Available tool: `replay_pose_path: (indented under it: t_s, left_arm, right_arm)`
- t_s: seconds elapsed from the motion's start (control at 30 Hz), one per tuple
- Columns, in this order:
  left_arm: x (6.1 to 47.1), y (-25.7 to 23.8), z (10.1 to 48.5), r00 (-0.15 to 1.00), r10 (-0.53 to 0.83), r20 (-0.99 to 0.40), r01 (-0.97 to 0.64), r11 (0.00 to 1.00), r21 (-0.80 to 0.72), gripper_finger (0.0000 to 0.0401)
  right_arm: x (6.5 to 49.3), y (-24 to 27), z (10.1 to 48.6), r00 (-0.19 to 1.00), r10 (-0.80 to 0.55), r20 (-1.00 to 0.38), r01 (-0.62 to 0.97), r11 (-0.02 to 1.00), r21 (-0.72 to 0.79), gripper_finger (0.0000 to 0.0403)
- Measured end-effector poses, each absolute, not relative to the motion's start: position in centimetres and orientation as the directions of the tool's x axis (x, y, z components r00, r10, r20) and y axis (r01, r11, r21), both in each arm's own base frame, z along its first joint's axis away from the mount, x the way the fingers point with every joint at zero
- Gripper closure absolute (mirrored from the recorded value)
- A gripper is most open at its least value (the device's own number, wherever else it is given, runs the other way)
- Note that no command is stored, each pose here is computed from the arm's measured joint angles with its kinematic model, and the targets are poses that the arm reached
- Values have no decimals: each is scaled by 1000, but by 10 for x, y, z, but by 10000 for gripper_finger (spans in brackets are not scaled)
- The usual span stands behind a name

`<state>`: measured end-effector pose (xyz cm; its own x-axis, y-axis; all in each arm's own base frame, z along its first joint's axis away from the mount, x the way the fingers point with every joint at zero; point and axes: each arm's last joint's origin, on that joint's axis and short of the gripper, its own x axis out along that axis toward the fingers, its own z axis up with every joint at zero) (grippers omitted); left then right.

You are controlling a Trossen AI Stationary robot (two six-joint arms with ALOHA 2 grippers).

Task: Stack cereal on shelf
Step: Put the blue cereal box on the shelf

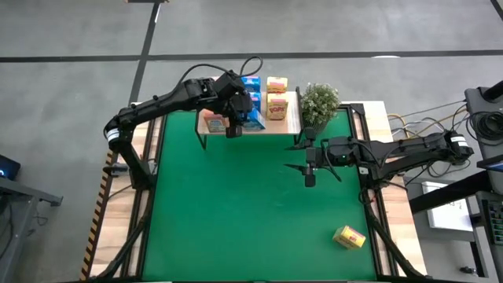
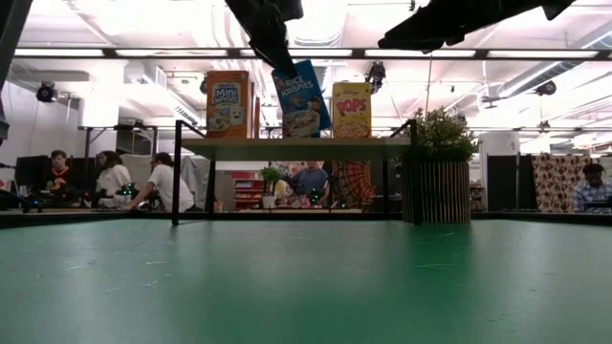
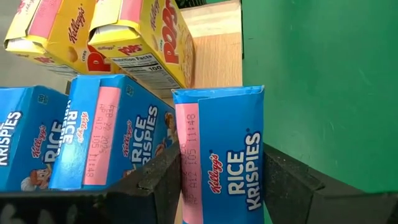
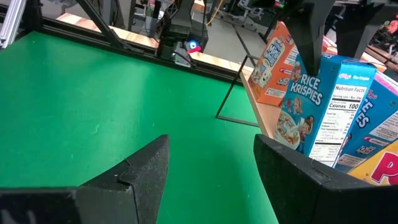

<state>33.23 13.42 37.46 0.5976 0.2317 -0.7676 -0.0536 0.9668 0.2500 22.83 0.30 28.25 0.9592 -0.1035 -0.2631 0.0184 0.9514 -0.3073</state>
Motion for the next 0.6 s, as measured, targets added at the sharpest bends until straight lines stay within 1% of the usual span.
replay_pose_path:
  t_s: [0.33, 0.6]
  left_arm:
    - [334, 137, 377, 624, 245, -742, -69, 963, 261, 192]
    - [334, 136, 381, 629, 247, -738, -70, 962, 263, 183]
  right_arm:
    - [228, 3, 282, 959, -104, -263, 18, 951, -307, 179]
    - [228, 3, 282, 959, -104, -263, 19, 952, -307, 179]
